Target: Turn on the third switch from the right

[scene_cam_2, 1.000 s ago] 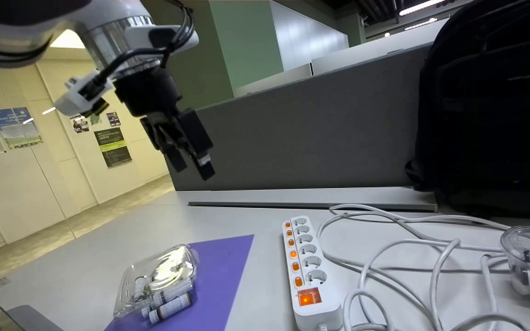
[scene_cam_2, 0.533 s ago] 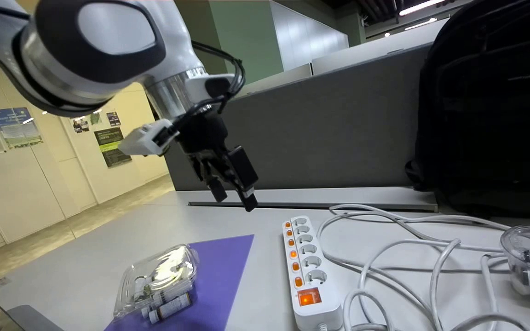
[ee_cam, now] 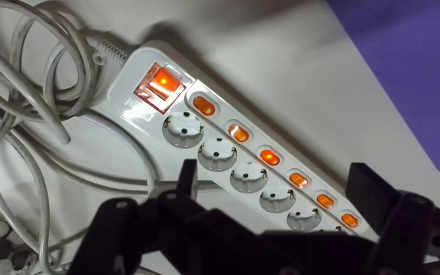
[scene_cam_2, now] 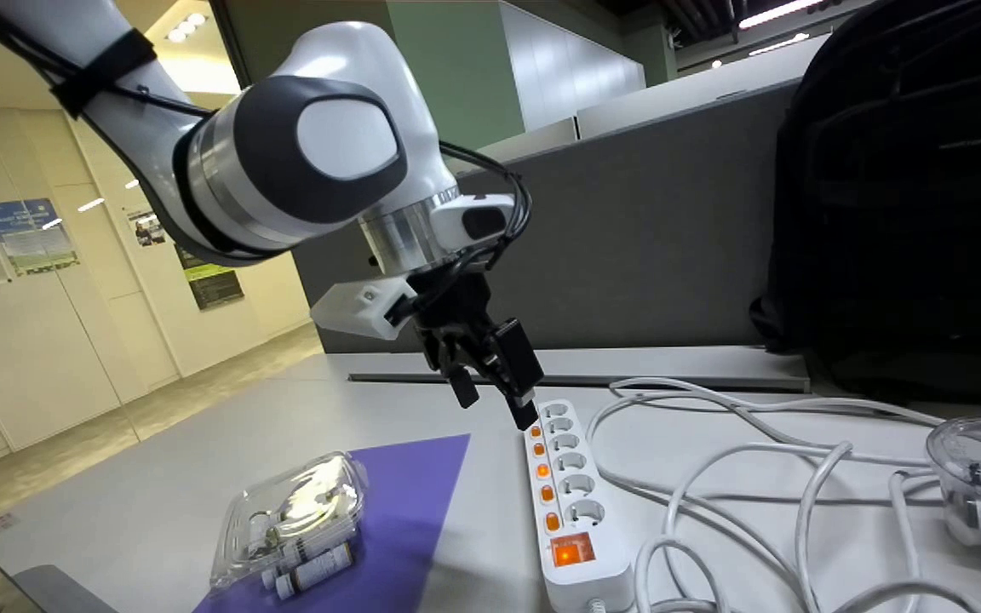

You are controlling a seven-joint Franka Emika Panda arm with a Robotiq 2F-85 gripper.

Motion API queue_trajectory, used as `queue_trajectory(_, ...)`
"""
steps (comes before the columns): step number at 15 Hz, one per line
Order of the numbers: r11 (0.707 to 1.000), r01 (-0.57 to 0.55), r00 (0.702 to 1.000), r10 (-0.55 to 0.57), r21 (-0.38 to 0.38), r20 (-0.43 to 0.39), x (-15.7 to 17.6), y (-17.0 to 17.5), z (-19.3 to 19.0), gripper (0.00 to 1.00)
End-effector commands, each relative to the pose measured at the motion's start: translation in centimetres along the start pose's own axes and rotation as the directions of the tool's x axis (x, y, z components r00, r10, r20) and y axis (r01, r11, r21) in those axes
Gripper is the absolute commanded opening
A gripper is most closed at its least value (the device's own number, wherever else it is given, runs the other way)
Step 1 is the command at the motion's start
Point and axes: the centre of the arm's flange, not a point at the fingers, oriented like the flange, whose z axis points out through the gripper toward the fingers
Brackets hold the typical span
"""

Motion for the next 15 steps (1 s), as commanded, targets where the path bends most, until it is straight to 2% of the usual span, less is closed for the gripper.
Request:
queue_trajectory(1, 1.0, 0.0, 1.0, 0.0, 0.0, 0.0, 0.1, 0.0, 0.1, 1.0)
queue_trajectory(3, 1.0, -0.01, 1.0, 0.01, -0.016, -0.007, 0.1, -0.1, 0.2, 1.0)
queue_trajectory(7, 0.999, -0.035, 0.999, 0.035, -0.024, 0.04, 1.4, -0.1, 2.1, 1.0)
queue_trajectory(8, 0.999, -0.035, 0.998, 0.036, -0.022, 0.046, 1.5, -0.1, 2.7, 0.75)
queue_trajectory(10, 0.999, -0.038, 0.998, 0.04, -0.03, 0.05, 2.0, -0.2, 3.7, 0.67)
queue_trajectory(15, 0.997, -0.059, 0.997, 0.061, -0.043, 0.043, 3.6, -0.1, 5.8, 0.31)
